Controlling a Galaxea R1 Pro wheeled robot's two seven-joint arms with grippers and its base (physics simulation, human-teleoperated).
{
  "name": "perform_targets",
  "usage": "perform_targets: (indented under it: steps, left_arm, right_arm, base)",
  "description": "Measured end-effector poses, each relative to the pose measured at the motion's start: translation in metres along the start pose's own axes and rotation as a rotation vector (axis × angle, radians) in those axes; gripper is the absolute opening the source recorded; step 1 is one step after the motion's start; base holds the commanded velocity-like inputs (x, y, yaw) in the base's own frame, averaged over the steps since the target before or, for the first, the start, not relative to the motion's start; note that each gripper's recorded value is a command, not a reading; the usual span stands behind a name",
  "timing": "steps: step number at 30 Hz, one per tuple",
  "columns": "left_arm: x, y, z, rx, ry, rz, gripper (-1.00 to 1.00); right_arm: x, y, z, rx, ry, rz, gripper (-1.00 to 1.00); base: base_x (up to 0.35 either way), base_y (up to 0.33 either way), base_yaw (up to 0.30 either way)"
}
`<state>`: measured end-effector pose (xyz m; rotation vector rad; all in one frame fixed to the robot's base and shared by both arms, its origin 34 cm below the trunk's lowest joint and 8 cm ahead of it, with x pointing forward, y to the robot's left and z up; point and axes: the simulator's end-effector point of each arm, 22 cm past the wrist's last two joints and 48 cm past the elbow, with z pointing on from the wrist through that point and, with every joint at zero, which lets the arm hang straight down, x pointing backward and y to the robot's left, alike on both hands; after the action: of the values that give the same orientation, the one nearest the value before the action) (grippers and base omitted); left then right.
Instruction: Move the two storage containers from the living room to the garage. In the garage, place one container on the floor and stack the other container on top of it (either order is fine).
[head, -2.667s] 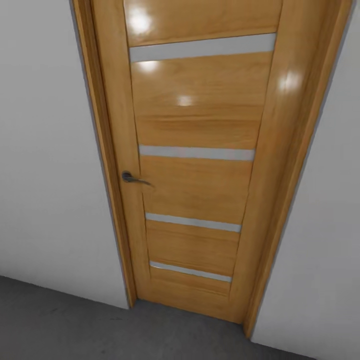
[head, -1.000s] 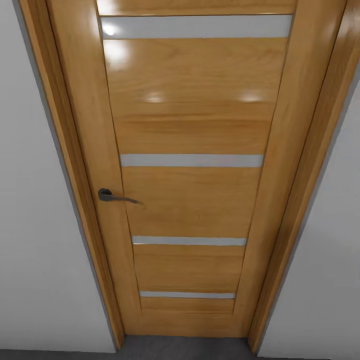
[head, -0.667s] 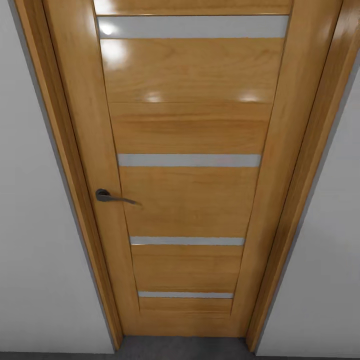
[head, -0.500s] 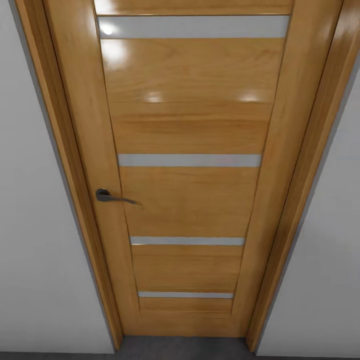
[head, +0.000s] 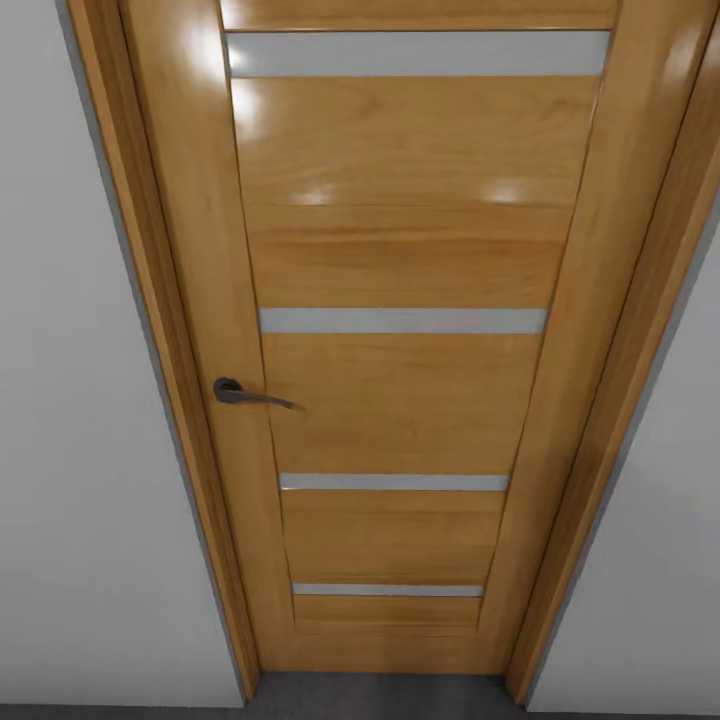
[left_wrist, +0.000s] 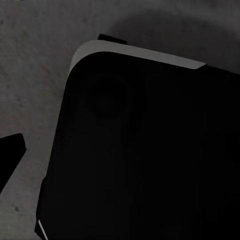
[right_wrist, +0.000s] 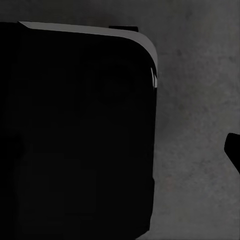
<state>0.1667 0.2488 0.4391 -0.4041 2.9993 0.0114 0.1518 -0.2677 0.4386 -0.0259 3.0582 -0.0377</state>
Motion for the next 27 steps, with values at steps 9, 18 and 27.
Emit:
perform_targets:
  steps: [9, 18, 27]
  left_arm:
    - [0.0005, 0.0, -0.0001, 0.0, 0.001, 0.002, 1.0]
    - [0.0, 0.0013, 0.0, -0.002, 0.001, 0.0, 1.0]
    - [-0.0002, 0.0015, 0.0, -0.003, 0.001, -0.001, 1.0]
  right_arm:
    - [0.0, 0.0001, -0.0001, 0.0, -0.001, 0.0, 1.0]
    - [0.0008, 0.0009, 0.0, -0.001, 0.004, 0.0, 1.0]
    - [0.0011, -0.0001, 0.0, -0.001, 0.005, 0.001, 1.0]
  base:
    - [0.225, -0.102, 0.0]
    - [0.13, -0.086, 0.0]
    - [0.003, -0.002, 0.066]
